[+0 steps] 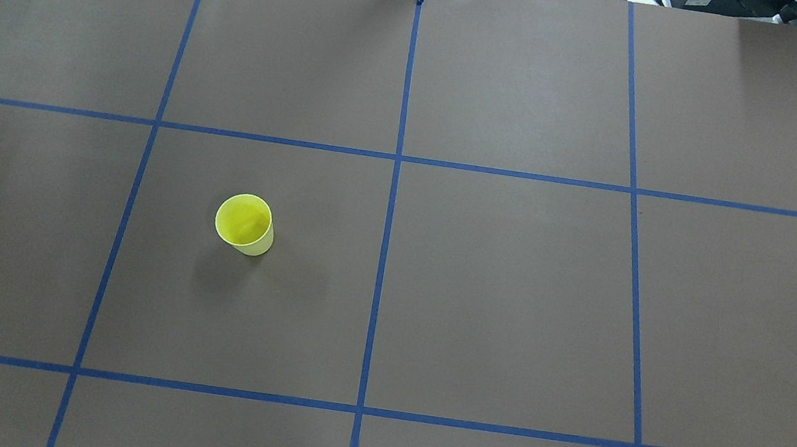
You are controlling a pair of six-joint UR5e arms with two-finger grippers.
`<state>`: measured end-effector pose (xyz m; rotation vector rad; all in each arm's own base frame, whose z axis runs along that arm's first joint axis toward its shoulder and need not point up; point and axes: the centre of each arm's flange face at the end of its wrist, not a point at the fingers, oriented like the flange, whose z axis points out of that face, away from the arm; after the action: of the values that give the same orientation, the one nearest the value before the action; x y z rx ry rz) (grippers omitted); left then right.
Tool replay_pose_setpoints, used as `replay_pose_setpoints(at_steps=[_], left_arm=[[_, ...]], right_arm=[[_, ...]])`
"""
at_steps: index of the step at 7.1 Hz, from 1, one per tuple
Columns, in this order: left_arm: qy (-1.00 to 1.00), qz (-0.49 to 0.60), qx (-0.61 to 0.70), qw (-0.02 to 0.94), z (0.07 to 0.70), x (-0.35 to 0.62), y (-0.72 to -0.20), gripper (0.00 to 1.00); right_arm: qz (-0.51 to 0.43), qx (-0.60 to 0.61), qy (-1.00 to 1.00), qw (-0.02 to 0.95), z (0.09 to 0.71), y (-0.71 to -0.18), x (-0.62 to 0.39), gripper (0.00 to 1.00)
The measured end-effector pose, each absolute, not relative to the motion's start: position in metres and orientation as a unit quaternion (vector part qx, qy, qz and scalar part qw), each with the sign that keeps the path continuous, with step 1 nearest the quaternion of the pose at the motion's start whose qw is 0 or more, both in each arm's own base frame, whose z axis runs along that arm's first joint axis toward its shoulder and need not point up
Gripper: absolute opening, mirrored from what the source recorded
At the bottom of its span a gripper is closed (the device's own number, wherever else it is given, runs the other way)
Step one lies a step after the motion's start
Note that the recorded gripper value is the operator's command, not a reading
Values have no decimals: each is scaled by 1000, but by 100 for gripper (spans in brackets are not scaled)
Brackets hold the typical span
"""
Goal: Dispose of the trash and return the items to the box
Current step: 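Carry the green bowl with the left gripper into the clear bin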
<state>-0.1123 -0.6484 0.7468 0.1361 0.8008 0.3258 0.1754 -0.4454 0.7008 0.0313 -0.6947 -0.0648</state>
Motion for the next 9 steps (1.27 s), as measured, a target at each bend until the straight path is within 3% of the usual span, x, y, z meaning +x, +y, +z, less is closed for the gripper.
replay_pose_setpoints(at_steps=[3, 4, 5, 6, 7, 9], left_arm=[[369, 126, 33, 920, 801, -112, -636, 1], [371, 114, 26, 921, 811, -105, -631, 6], [374, 106, 22, 921, 818, -92, -629, 36], [374, 101, 19, 922, 821, -77, -629, 86], [374, 100, 18, 922, 823, -63, -630, 97], [393, 90, 31, 914, 802, -53, -644, 97]], right_arm=[[-16, 19, -343, 939, 673, -459, 155, 100], [-16, 19, -346, 938, 672, -460, 154, 100], [-16, 19, -348, 937, 672, -460, 152, 100], [-17, 18, -351, 936, 671, -461, 150, 100], [-18, 18, -358, 933, 670, -462, 145, 100], [-14, 16, -371, 928, 662, -467, 133, 100]])
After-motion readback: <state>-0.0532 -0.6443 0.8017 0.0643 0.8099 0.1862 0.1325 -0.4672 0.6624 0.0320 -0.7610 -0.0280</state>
